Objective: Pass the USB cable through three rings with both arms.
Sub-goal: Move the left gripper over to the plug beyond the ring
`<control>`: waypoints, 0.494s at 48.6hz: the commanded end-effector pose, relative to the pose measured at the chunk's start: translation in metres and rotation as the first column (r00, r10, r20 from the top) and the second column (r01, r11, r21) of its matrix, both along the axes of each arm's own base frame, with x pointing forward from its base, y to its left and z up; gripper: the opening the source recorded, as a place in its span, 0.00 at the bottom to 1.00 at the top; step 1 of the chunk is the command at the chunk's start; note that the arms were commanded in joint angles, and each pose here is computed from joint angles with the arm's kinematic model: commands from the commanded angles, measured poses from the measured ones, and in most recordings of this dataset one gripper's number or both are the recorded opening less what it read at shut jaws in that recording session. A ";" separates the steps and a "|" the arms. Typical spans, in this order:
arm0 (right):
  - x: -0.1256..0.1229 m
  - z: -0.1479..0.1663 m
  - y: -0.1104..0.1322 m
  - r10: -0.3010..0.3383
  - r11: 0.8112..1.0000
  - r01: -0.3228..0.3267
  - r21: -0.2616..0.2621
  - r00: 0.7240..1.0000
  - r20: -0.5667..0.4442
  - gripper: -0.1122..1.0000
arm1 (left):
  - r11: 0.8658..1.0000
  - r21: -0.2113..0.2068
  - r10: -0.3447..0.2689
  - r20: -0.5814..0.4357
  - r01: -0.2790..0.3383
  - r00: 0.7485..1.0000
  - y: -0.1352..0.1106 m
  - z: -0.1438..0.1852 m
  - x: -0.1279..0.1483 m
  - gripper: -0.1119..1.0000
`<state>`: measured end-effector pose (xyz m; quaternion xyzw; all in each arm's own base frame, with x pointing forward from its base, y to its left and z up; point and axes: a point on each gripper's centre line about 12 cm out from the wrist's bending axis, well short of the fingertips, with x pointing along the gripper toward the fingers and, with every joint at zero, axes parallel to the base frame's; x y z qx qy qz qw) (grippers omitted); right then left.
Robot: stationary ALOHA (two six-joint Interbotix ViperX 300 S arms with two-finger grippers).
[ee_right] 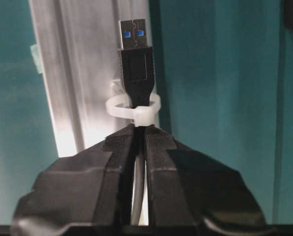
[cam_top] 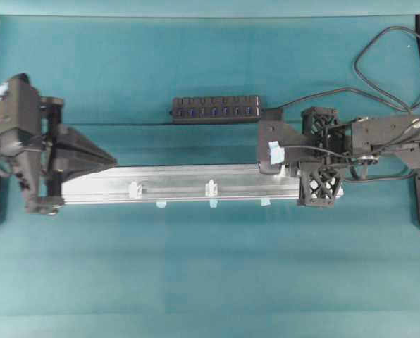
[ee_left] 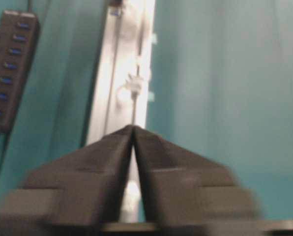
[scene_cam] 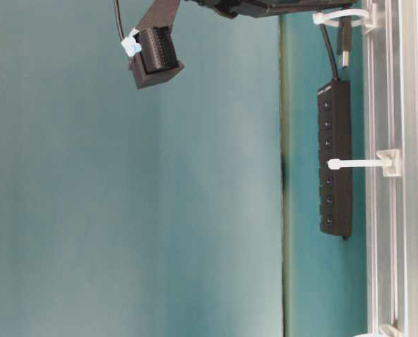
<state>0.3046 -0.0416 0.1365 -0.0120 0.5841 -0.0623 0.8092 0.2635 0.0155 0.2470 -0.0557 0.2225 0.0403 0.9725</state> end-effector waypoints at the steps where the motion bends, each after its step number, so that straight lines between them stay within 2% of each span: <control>1: 0.001 0.005 -0.001 -0.009 1.000 0.009 0.002 0.999 0.031 0.02 | 1.000 0.022 0.004 0.035 -0.005 0.999 0.005 0.010 0.018 0.36; 8: -0.001 0.004 0.000 -0.011 1.000 0.011 0.007 0.999 0.035 0.02 | 0.997 0.075 -0.008 -0.007 0.009 1.000 0.012 0.003 0.048 0.77; 10: -0.002 0.004 0.001 -0.012 1.000 0.012 0.008 0.999 0.034 0.02 | 0.996 0.093 -0.016 -0.023 0.018 1.000 0.013 -0.001 0.058 0.84; 17: -0.003 0.003 0.001 -0.017 1.000 0.016 0.015 0.999 0.045 0.02 | 0.990 0.132 -0.034 -0.080 0.045 0.996 0.018 -0.021 0.093 0.75; 24: -0.002 0.003 0.002 -0.014 1.000 0.013 0.018 0.997 0.082 0.02 | 0.990 0.136 -0.034 -0.065 0.042 0.997 0.022 -0.035 0.128 0.75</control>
